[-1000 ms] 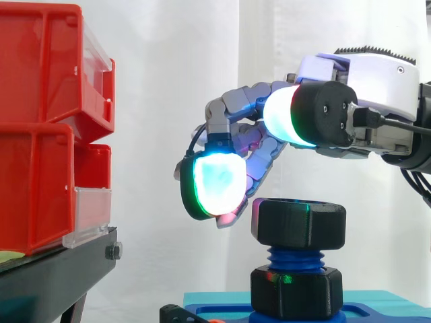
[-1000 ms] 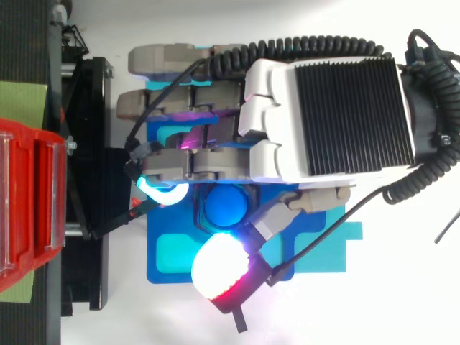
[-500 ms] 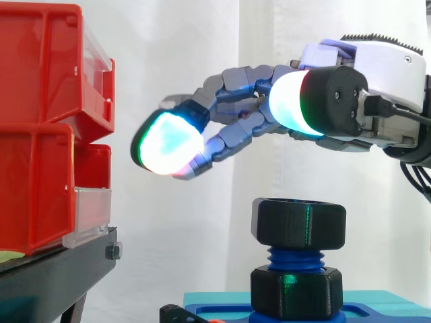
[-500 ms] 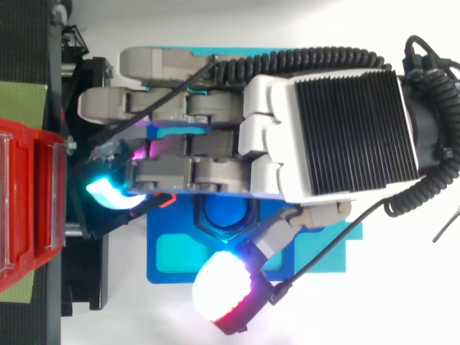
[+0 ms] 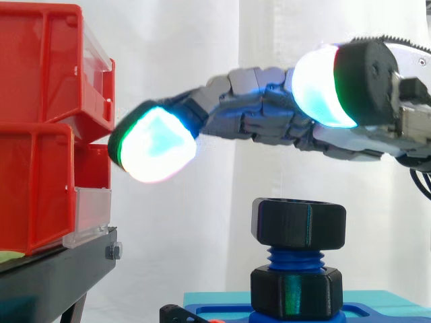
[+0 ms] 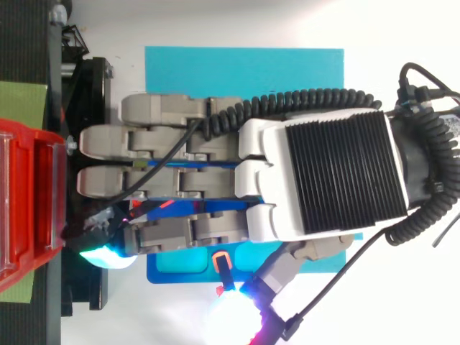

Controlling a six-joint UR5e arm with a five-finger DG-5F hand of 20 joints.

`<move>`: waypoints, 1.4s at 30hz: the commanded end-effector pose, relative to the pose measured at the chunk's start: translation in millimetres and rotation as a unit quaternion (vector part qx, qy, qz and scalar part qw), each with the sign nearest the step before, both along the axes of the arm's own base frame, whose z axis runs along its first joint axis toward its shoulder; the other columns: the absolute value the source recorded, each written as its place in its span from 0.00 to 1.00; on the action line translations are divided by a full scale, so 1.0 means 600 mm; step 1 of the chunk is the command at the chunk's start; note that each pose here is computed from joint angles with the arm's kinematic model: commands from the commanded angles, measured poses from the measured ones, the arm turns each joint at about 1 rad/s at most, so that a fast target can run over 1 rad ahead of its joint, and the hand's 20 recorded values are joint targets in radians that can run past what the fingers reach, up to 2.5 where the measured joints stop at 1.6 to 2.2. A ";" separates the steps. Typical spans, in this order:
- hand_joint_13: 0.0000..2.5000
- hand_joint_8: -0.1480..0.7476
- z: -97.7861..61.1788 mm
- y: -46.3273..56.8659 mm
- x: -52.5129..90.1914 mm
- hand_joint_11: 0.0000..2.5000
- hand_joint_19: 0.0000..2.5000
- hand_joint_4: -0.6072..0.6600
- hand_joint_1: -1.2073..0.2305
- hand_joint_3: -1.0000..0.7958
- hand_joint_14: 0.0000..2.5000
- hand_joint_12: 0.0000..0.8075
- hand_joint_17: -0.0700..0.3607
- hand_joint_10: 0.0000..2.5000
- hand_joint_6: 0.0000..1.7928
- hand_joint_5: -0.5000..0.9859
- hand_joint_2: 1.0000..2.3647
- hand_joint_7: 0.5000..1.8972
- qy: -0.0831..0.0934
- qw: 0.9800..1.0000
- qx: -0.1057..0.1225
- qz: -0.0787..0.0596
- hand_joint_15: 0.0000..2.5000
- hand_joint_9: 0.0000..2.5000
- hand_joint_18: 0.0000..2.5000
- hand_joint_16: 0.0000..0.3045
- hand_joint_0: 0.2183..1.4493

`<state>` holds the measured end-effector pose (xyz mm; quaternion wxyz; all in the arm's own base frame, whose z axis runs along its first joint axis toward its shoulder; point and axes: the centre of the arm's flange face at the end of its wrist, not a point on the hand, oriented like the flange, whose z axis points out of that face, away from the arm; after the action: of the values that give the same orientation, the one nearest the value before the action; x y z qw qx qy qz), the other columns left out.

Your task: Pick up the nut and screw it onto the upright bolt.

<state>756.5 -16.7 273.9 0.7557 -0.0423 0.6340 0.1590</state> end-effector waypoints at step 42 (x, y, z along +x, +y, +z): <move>0.10 0.44 -0.023 -0.037 -0.021 0.00 0.00 0.70 0.62 0.28 0.00 0.20 0.23 0.00 0.28 0.21 0.00 0.34 0.064 0.998 -0.007 -0.003 0.00 0.18 0.02 0.04 0.22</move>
<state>743.9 -37.8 260.8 0.7136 -0.0365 0.6822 0.1552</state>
